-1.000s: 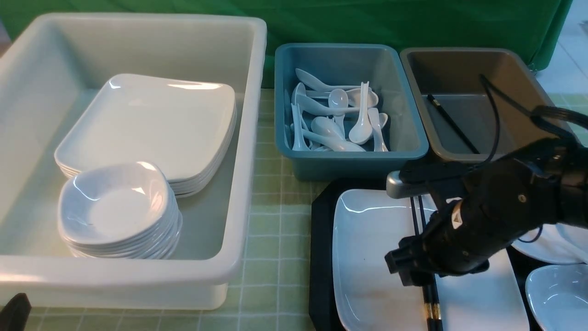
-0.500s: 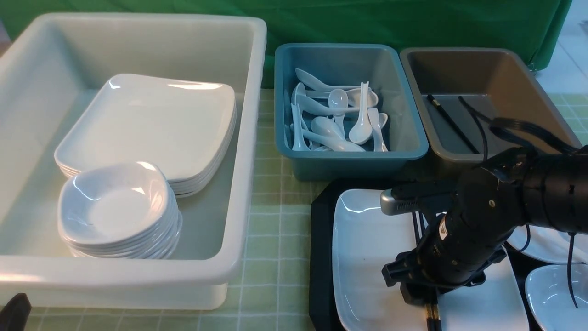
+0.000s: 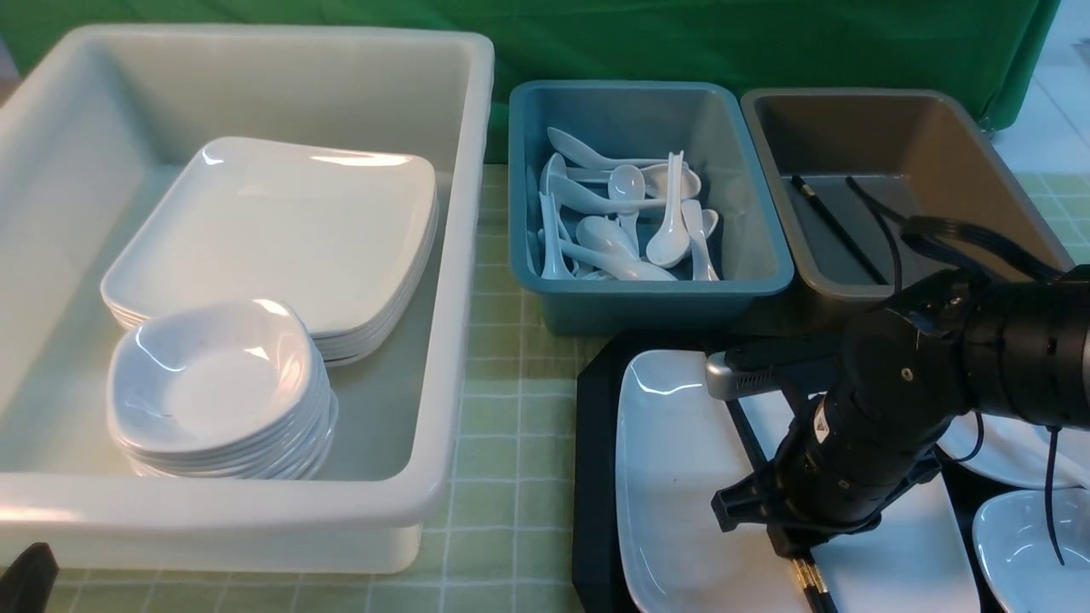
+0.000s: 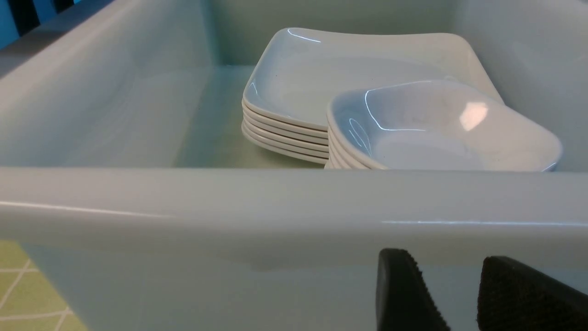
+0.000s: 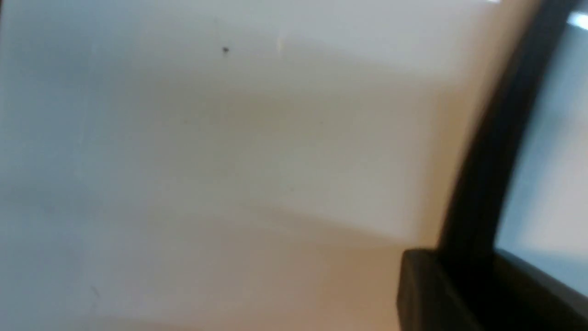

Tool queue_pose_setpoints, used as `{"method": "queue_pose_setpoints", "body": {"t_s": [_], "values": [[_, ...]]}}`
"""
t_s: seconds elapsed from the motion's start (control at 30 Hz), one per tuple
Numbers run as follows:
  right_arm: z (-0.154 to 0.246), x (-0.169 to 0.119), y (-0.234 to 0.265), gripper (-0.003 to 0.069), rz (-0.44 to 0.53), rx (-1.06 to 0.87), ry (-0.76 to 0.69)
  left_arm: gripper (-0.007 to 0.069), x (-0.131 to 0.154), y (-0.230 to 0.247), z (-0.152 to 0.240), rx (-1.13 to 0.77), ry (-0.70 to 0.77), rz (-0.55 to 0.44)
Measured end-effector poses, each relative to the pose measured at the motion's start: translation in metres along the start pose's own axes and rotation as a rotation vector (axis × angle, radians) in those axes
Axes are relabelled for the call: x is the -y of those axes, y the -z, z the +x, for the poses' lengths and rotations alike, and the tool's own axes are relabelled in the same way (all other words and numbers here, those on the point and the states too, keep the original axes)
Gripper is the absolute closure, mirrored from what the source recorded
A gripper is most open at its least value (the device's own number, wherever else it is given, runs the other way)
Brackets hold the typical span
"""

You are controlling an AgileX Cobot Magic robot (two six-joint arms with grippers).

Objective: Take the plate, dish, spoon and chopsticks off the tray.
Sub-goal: Use the right arm to grab a pair of chopsticks from the plate, then use the right arm to put the chopsticks into the small storage box on the right

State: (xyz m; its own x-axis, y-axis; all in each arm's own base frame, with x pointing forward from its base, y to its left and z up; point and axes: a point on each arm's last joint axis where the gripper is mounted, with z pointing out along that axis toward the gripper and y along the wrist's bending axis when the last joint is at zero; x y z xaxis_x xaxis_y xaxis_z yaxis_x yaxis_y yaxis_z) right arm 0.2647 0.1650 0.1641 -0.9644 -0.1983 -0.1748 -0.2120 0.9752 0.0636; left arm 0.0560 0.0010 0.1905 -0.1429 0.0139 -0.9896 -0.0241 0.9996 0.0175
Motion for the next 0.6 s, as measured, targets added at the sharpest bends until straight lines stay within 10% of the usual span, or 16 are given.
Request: {"method": "queue_pose_setpoints", "body": {"t_s": [0.6], "values": [[0.034,0.004,0.069,0.0545,0.007,-0.095,0.019,0.0398,0.000,0.000,0.000,0.000,0.000,0.000]]}}
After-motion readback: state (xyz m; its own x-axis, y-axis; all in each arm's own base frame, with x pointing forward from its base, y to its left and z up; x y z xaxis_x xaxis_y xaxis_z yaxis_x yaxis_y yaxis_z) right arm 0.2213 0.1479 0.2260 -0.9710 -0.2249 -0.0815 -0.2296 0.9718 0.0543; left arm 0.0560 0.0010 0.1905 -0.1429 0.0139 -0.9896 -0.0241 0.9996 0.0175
